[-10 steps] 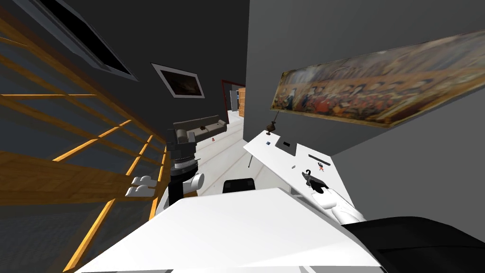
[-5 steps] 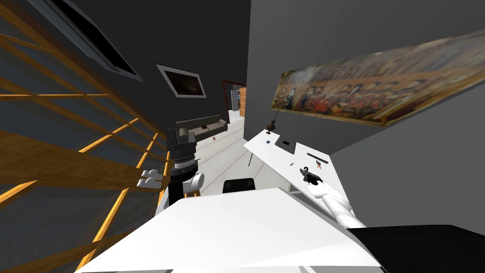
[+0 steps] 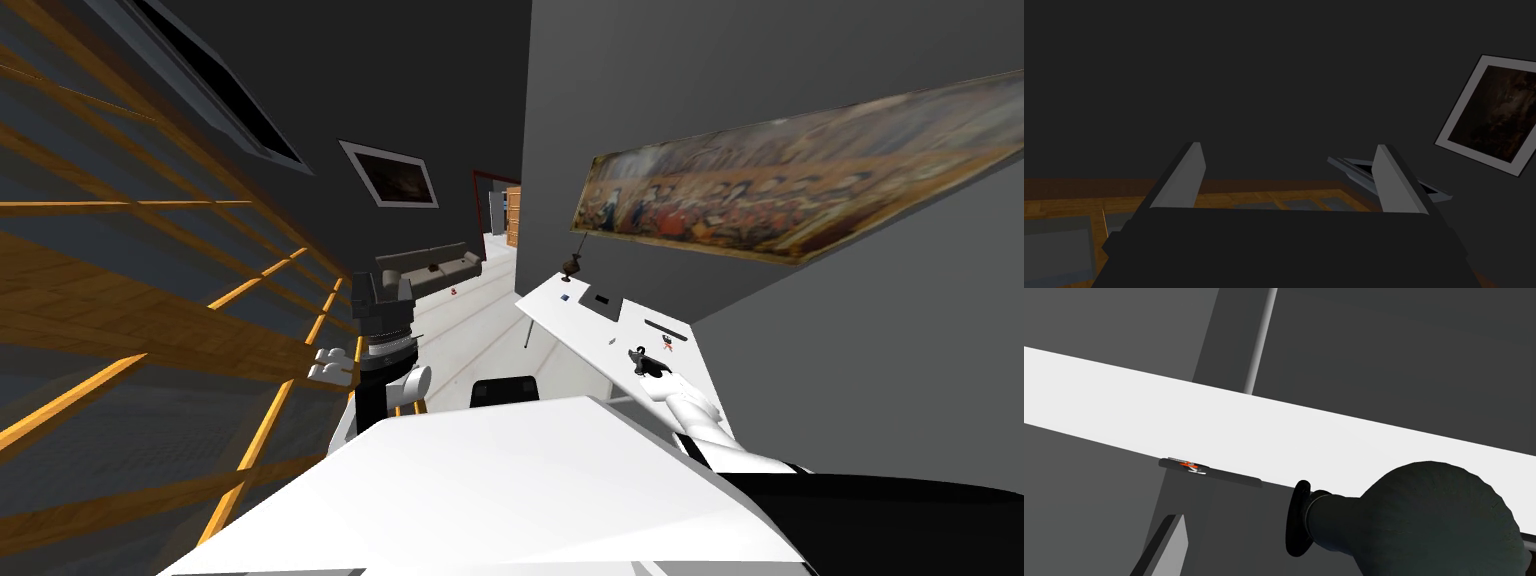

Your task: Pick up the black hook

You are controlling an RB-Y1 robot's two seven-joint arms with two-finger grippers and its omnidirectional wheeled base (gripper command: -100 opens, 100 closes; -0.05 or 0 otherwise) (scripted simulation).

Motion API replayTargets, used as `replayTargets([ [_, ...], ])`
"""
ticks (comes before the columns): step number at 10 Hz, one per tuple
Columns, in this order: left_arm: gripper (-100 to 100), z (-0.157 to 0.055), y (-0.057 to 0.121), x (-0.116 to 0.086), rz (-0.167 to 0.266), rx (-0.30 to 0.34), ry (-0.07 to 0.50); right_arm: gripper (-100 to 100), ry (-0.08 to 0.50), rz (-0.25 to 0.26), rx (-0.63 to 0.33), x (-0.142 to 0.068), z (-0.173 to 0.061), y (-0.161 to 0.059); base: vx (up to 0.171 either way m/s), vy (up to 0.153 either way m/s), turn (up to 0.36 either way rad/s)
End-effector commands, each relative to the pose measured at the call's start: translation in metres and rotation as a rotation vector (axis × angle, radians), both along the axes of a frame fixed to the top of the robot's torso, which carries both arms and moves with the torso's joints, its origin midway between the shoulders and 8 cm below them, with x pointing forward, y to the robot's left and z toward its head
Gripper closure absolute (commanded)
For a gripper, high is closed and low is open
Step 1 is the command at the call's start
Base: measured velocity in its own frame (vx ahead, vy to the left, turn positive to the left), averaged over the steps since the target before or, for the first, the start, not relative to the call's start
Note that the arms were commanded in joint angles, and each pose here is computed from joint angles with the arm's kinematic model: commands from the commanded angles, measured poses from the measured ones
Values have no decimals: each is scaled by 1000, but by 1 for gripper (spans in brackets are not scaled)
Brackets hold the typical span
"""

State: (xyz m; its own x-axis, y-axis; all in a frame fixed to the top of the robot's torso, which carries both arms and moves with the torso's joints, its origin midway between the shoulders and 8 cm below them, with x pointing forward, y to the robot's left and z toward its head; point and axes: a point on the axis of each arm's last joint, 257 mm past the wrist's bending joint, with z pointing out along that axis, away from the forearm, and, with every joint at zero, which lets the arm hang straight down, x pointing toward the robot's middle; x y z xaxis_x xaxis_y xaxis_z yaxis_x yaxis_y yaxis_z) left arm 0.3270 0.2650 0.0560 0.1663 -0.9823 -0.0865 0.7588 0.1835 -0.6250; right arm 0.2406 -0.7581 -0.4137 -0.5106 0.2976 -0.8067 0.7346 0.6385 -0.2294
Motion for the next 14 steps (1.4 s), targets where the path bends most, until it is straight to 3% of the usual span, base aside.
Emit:
replayTargets([
  [1,0,0,0,0,0,0,0,-100,3,-3,3,11,0,-2,-7,-9,-25],
  [5,0,0,0,0,0,0,0,-100,-3,-11,23,39,-1,2,-4,-5,-15],
  [12,0,0,0,0,0,0,0,-100,-3,-11,23,39,-1,2,-1,0,2],
  [13,0,0,0,0,0,0,0,-100,-2,-43,26,7,-7,-11,39,5,216],
  [14,0,0,0,0,0,0,0,-100,-2,-59,27,-10,-9,-16,59,1,224],
])
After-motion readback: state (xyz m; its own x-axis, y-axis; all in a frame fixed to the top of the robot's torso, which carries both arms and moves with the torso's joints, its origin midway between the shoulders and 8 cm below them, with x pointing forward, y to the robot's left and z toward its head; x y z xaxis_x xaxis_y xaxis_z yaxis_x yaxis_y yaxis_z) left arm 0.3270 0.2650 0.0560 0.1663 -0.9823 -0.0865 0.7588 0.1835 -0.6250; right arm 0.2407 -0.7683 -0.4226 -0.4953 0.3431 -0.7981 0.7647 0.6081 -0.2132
